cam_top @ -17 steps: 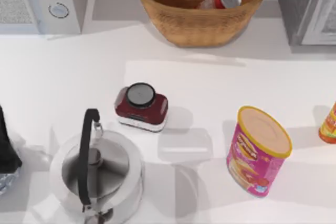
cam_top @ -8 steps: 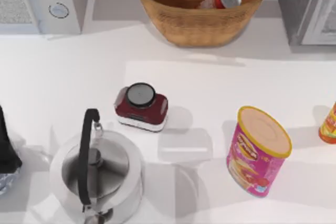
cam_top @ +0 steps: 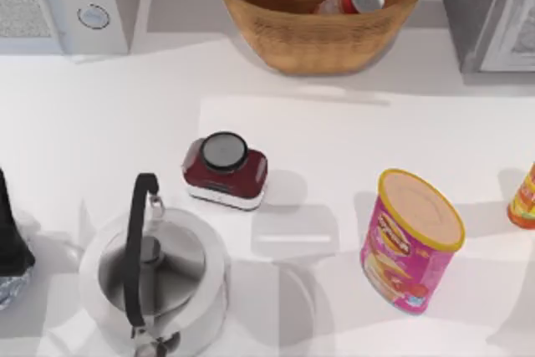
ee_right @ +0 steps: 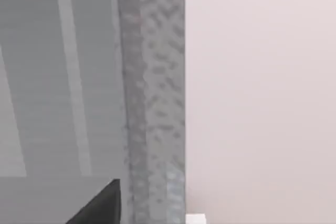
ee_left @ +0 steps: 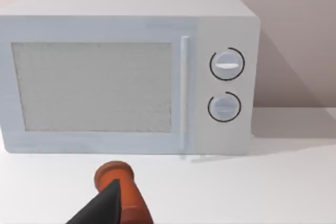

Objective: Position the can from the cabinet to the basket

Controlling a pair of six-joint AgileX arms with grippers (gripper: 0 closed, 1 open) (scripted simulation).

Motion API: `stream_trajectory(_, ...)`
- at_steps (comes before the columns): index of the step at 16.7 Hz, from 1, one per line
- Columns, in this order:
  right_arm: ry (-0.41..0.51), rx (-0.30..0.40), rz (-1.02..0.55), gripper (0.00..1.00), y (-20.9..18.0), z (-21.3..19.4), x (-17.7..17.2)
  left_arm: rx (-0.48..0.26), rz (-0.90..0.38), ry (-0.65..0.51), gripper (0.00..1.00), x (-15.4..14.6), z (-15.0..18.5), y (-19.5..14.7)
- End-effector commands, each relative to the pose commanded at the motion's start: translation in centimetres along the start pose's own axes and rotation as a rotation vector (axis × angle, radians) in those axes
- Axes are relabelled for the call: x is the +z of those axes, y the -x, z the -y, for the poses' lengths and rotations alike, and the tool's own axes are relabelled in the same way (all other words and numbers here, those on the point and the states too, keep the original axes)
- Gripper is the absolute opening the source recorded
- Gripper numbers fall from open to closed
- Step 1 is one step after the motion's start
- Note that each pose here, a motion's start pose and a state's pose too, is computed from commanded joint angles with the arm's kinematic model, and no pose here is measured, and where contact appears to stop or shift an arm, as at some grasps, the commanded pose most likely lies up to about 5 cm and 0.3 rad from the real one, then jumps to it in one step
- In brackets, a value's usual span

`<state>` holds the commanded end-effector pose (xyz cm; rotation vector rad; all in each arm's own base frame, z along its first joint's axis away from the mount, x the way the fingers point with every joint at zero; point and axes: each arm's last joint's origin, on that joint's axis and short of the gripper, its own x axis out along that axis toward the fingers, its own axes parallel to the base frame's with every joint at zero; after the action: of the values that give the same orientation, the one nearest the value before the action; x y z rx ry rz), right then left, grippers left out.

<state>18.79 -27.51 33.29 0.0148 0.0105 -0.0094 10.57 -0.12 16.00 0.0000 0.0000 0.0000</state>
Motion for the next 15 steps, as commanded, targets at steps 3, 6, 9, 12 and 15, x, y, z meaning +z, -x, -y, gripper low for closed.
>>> stream_trajectory(3, -0.015, 0.003, -0.008, 1.0, 0.6, -1.1, 6.7, 0.0, 0.0, 0.0, 1.0, 0.0, 0.0, 0.0)
stream_trajectory(6, -0.017, 0.005, -0.009, 1.0, 1.7, -3.7, 12.3, 0.0, 0.0, 0.0, 1.0, 0.0, 0.0, 0.0)
stream_trajectory(9, 0.001, 0.009, 0.001, 1.0, 3.0, -6.5, 16.1, 0.0, 0.0, 0.0, 1.0, 0.0, 0.0, 0.0)
stream_trajectory(12, 0.011, 0.012, 0.007, 1.0, 3.6, -7.7, 17.5, 0.0, 0.0, 0.0, 1.0, 0.0, 0.0, 0.0)
stream_trajectory(15, 0.011, 0.012, 0.007, 1.0, 3.6, -7.7, 17.5, 0.0, 0.0, 0.0, 1.0, 0.0, 0.0, 0.0)
